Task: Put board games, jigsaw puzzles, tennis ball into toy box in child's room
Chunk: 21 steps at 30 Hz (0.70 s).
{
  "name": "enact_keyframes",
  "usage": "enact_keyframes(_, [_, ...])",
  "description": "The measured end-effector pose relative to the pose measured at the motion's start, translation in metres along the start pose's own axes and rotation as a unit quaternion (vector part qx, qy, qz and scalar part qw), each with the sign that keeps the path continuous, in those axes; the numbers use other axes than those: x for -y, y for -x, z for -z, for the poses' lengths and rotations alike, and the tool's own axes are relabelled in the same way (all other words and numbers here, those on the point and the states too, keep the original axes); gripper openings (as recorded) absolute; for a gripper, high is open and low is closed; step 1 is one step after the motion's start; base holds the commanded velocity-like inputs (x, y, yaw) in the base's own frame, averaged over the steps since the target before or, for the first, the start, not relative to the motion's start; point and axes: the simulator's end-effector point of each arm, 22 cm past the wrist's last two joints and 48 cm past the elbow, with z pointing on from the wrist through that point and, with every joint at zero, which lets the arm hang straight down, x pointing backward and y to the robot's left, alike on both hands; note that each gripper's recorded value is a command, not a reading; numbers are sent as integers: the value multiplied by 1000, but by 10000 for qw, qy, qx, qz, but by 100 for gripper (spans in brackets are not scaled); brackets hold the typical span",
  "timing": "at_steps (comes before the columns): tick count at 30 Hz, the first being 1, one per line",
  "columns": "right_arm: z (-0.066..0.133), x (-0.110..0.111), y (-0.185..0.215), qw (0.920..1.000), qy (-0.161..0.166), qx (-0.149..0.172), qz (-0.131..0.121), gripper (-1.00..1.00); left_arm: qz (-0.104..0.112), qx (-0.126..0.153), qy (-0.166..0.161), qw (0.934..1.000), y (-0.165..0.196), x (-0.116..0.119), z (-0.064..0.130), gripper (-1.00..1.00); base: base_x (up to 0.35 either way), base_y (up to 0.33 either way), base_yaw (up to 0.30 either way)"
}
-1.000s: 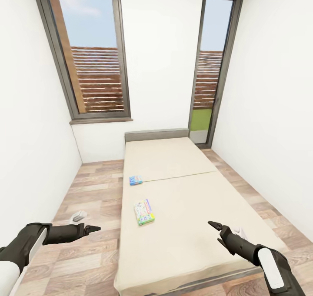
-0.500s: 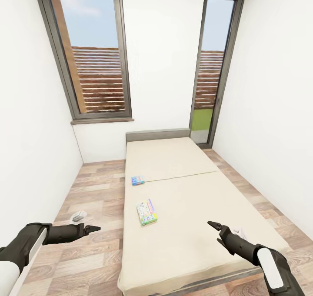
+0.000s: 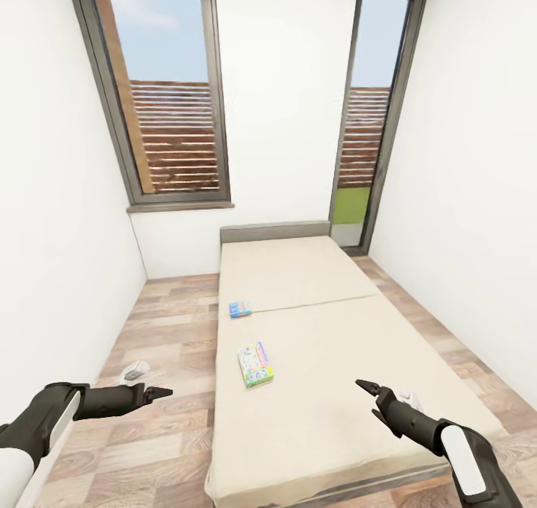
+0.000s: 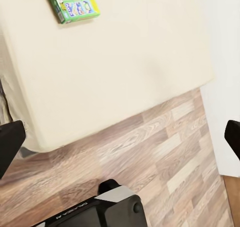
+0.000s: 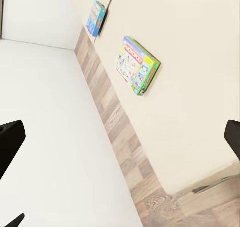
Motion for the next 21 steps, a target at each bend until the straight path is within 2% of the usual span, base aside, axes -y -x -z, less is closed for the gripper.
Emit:
enact_keyframes(10, [0,0,0,10000,-2,2,5,100,-3,-2,-3,10000,0,0,0,100,137,114,160])
enact_keyframes(15, [0,0,0,10000,-3,6,1,100,-1,-2,-5,10000,0,0,0,100,50,42,100])
enact_keyframes(21, [0,1,0,10000,-5,4,-2,100,0,-2,-8,10000,0,0,0,100,16,17,223])
